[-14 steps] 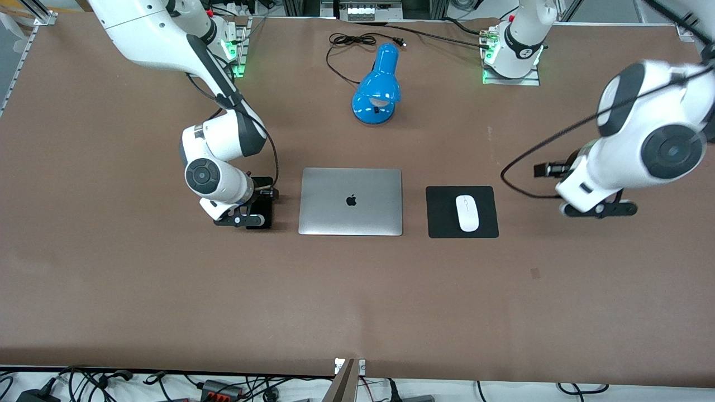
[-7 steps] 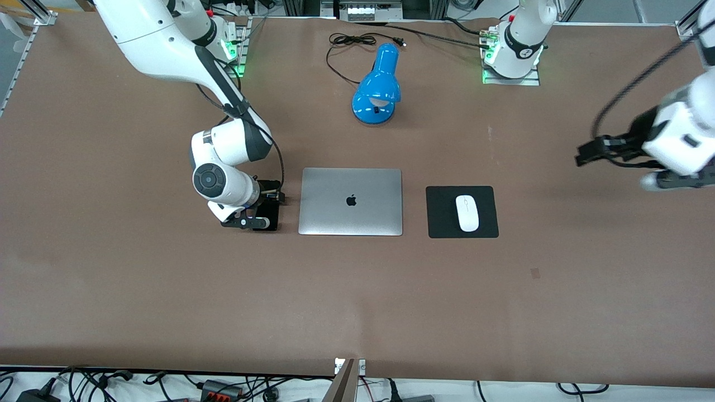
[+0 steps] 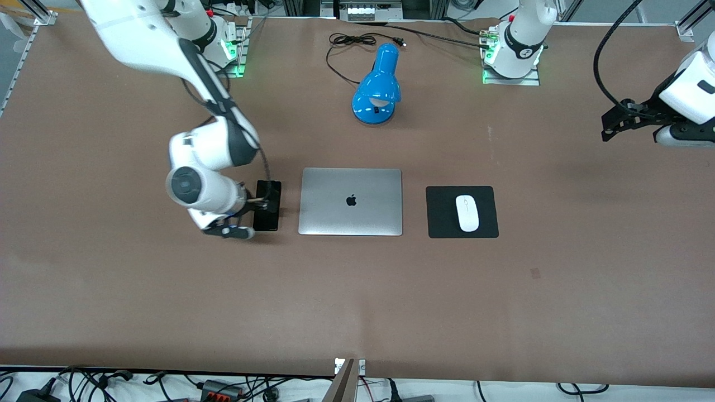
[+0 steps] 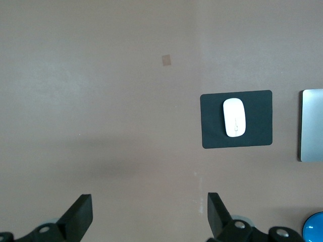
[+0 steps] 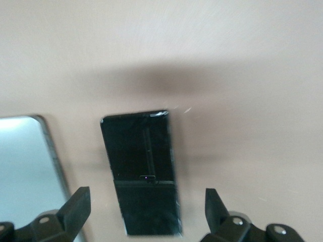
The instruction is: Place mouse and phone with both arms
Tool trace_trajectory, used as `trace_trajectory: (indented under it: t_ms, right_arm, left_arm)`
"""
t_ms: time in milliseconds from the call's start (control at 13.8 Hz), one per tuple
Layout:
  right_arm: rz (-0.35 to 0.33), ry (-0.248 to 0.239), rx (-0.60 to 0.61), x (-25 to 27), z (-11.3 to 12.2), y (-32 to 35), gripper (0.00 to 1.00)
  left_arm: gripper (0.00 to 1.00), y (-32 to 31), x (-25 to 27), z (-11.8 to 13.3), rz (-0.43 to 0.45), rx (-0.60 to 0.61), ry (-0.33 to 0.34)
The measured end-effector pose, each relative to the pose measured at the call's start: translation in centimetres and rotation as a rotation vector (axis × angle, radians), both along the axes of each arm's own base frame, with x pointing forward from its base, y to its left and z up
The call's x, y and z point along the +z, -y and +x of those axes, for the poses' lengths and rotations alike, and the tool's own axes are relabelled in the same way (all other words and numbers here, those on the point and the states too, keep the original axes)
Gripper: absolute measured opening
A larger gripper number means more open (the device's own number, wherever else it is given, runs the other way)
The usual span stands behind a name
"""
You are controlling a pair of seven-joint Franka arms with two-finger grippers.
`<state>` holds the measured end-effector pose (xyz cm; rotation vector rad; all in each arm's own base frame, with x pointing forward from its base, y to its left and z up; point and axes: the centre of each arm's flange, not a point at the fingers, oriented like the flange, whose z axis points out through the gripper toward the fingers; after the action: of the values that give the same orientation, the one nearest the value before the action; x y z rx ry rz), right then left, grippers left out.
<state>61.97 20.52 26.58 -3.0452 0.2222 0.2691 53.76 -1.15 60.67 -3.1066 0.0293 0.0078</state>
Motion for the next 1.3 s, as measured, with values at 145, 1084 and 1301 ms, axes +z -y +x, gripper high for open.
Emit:
trace_trajectory:
  t_ms: [145, 1084, 1301]
  right_arm:
    - [-0.005, -0.005, -0.052, 6.6, 2.0, 4.1, 1.00]
    - [-0.002, 0.147, -0.136, 28.6, -2.5, 28.2, 1.00]
    - [-0.016, 0.177, -0.133, 31.9, -4.3, 28.4, 1.00]
  left_arm:
    - [1.00, 0.1, -0.3, 0.2, -0.023, 0.017, -0.015]
    - [1.00, 1.3, -0.1, 0.4, -0.031, 0.074, -0.019]
    - [1.00, 2.2, -0.1, 0.3, -0.030, 0.062, -0.019]
